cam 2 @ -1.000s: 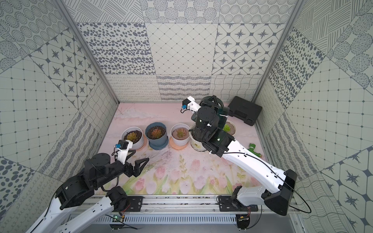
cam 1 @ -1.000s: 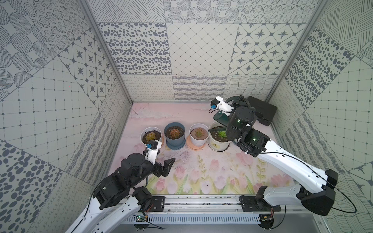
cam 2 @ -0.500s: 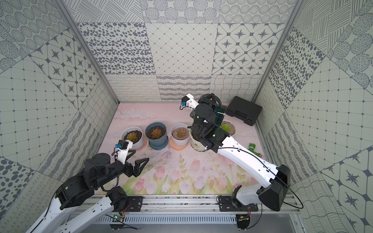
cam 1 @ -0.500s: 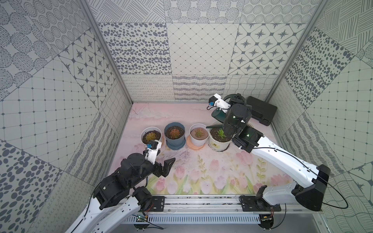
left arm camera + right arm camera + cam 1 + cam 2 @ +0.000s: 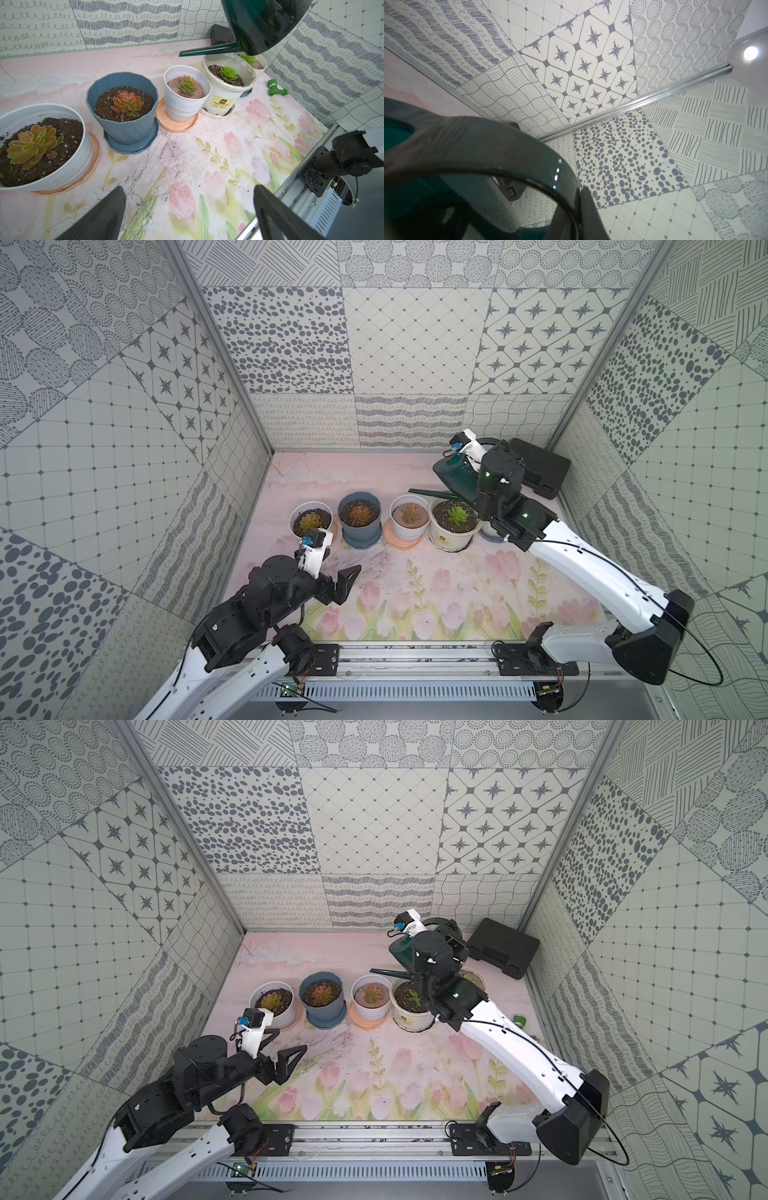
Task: Water the succulent around the soil edge
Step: Water the soil of the potted plant with water.
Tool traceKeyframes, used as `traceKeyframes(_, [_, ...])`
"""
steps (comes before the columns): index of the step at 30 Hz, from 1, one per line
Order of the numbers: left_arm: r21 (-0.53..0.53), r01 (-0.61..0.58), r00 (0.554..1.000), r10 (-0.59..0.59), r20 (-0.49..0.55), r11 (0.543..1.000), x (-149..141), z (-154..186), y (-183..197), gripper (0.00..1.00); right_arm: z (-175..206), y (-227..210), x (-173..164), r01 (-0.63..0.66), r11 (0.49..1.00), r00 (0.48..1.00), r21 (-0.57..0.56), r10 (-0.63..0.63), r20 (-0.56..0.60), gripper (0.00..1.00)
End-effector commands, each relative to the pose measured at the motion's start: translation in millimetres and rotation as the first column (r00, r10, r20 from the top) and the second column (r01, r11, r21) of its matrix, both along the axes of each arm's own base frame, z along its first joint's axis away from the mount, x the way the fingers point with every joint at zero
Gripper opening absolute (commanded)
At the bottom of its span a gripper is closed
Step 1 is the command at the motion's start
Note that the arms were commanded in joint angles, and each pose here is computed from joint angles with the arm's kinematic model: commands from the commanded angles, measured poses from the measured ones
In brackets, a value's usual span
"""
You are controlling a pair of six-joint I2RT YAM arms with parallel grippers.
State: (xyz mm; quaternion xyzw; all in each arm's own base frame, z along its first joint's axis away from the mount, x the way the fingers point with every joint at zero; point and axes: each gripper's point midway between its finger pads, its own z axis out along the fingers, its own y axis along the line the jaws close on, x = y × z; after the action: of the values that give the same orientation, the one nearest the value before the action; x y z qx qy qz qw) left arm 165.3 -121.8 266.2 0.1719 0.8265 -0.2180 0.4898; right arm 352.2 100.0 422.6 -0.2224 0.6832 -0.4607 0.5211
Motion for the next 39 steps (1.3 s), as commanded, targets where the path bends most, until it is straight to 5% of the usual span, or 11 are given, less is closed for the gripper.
traceKeyframes(1, [0.001,0.010,1.000,-0.010,0.017,1.000,3,1,-3,0.99,17,-29,-24,-0.042,0.930,0.982,0.364,-0.029,0.186,0.00])
traceKeyframes(6, [-0.003,-0.005,1.000,0.005,0.028,1.000,4,2,-1,0.99,-2,-53,-48,-0.133,0.782,0.962,0.609,-0.046,0.270,0.00])
traceKeyframes(16, [0.014,-0.098,0.992,0.097,0.078,0.995,13,5,15,0.99,-49,-48,-64,-0.252,0.562,0.955,0.788,0.012,0.297,0.00])
traceKeyframes(22, [0.040,-0.196,0.975,0.190,0.112,0.980,22,7,31,0.99,-59,-40,-67,-0.278,0.576,0.956,0.769,0.084,0.282,0.00])
traceKeyframes(29, [0.068,-0.298,0.947,0.286,0.147,0.952,26,8,51,0.99,-58,-18,-80,-0.348,0.502,0.934,0.791,0.252,0.252,0.00])
traceKeyframes(33, [0.080,-0.346,0.929,0.329,0.168,0.935,28,9,61,0.99,-47,-13,-80,-0.346,0.553,0.935,0.758,0.270,0.230,0.00])
traceKeyframes(39, [0.079,-0.409,0.899,0.387,0.203,0.909,27,14,76,0.99,-27,9,-68,-0.344,0.699,0.939,0.626,0.247,0.240,0.00])
